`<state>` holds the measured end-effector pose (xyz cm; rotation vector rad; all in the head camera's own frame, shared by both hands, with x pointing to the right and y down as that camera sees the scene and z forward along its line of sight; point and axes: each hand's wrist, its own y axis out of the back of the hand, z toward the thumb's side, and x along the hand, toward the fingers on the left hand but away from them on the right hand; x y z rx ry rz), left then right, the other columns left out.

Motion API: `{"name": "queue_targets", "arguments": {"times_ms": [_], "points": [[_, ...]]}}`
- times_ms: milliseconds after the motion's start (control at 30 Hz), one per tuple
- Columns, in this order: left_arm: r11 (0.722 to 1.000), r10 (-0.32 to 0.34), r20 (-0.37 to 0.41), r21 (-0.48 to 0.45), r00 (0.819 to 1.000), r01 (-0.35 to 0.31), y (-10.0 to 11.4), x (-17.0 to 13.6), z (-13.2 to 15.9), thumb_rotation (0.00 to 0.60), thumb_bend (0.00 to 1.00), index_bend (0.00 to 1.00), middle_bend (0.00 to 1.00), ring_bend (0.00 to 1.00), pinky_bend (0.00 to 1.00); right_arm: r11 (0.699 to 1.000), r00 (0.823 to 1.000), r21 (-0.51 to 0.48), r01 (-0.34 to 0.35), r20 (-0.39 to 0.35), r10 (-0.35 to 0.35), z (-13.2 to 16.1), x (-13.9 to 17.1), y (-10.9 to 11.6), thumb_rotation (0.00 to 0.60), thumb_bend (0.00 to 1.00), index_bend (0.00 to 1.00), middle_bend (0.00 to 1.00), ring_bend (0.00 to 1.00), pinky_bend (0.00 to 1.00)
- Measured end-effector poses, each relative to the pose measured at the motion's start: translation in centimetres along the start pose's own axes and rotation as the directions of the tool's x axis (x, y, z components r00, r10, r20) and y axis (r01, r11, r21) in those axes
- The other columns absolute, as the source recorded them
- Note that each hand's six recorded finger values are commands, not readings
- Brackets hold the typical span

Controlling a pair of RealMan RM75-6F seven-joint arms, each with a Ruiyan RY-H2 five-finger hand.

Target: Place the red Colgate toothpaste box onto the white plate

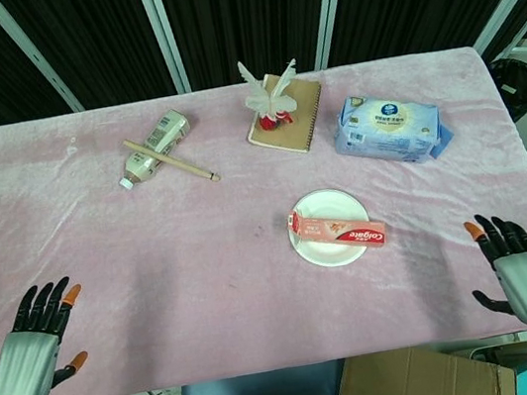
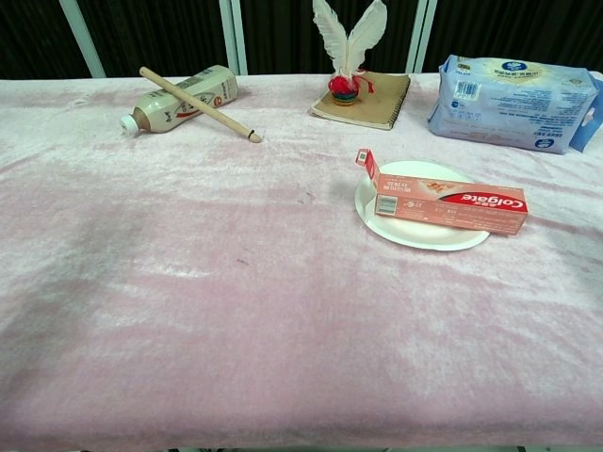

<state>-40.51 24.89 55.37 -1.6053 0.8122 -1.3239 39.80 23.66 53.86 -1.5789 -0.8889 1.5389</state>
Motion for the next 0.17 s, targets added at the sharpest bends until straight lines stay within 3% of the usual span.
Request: {"name": "queue_targets", "arguments": {"times_ms": [167], "points": [[0.999,0.016,-0.016,0.041,1.000,-0.015,-0.4,-0.7,-1.4,0.600,0.00,0.00,0.00,0.00,0.00,0.998,0.998,0.014,0.059,0.024,-0.059,-2.6,1.6,0.6,0.600,0.14,0.00,0.00,0.00,0.07]]}}
